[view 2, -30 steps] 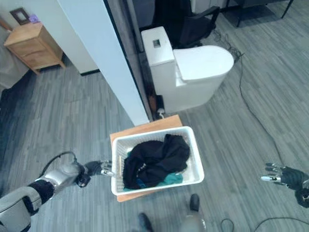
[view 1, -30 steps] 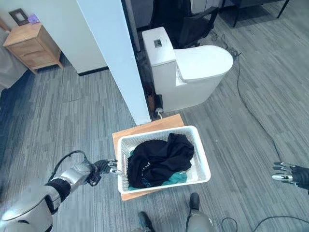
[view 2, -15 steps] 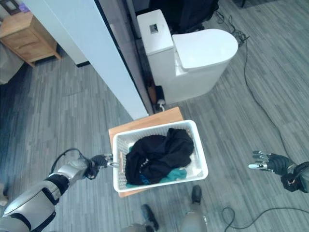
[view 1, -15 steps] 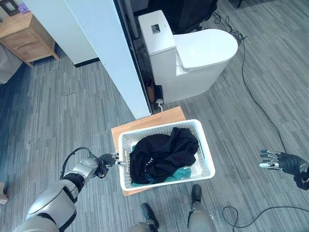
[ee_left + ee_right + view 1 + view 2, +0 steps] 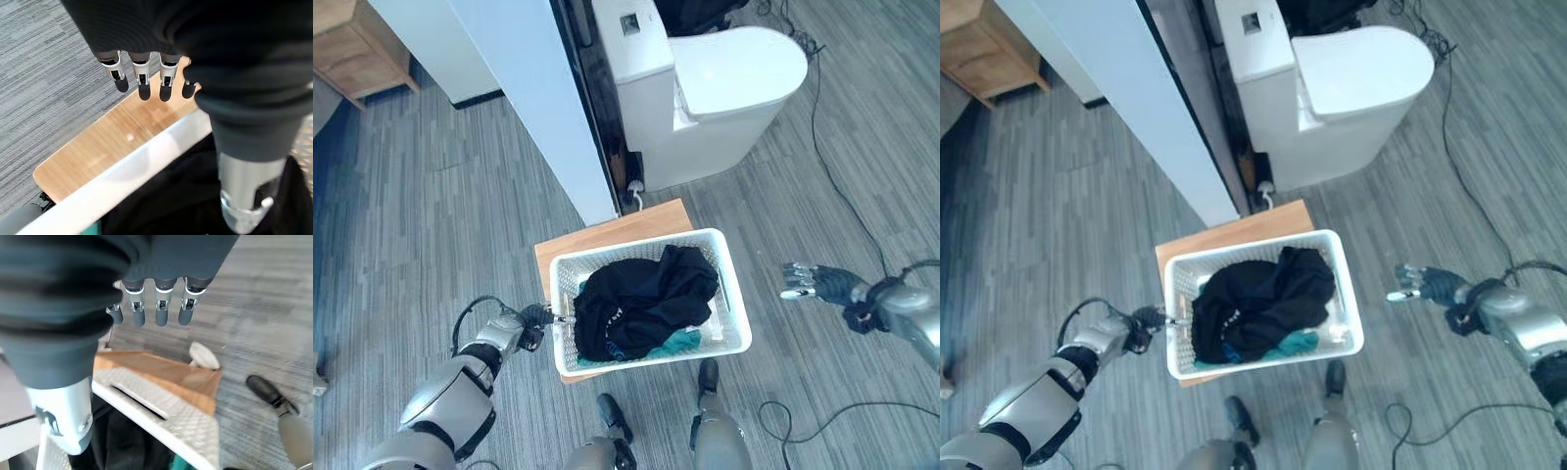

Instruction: Grab the laundry basket,head to the washer,open it,put in the laundry and shut it.

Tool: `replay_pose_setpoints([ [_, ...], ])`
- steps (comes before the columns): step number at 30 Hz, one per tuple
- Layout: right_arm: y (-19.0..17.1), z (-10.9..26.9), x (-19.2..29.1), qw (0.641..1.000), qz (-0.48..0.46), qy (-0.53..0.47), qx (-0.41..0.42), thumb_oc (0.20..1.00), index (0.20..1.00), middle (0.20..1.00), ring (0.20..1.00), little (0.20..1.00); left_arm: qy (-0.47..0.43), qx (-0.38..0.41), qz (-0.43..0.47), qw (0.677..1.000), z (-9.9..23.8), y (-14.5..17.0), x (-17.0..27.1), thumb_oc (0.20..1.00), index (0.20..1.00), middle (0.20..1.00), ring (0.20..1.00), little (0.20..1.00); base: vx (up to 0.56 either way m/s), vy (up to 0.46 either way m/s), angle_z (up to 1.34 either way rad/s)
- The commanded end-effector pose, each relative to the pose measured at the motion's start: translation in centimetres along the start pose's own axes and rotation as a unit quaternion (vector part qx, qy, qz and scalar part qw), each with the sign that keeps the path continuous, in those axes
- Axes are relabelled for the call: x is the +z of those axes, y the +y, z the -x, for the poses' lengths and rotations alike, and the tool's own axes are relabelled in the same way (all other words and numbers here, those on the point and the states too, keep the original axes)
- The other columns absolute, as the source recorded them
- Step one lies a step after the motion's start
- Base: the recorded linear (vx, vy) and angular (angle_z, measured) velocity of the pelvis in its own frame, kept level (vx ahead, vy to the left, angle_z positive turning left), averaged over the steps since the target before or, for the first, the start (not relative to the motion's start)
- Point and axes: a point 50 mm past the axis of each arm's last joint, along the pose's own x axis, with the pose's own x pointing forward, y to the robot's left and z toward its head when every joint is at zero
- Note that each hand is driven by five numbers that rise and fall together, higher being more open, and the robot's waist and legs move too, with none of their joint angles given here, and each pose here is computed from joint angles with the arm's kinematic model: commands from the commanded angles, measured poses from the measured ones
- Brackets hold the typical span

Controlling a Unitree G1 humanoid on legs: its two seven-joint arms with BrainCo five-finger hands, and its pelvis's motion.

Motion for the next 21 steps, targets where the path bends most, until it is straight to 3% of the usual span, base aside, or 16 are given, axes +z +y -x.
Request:
replay_pose_setpoints([
  [1,0.4,-1.1,1.3,1.0,0.006,-0.015,-0.012,1.0,1.0,1.0,1.0,1.0,-0.024,0.052,0.012,0.998,0.4,2.0,2.3,1.0,1.0,1.0,1.0,1.0,-0.04,0.0,0.0],
  [15,5.2,-8.3,6.6,1.0,0.021,0.016,0.006,1.0,1.0,1.0,1.0,1.0,-0.032,0.123,0.004,0.992,1.3,4.4,5.7,1.0,1.0,1.0,1.0,1.0,-0.02,0.003,0.0],
  [21,7.1,-10.2,8.2,0.996,0.004,0.078,-0.034,1.0,1.0,1.0,1.0,1.0,-0.032,0.146,0.01,0.989,1.6,4.7,7.1,1.0,1.0,1.0,1.0,1.0,-0.04,0.02,-0.01],
])
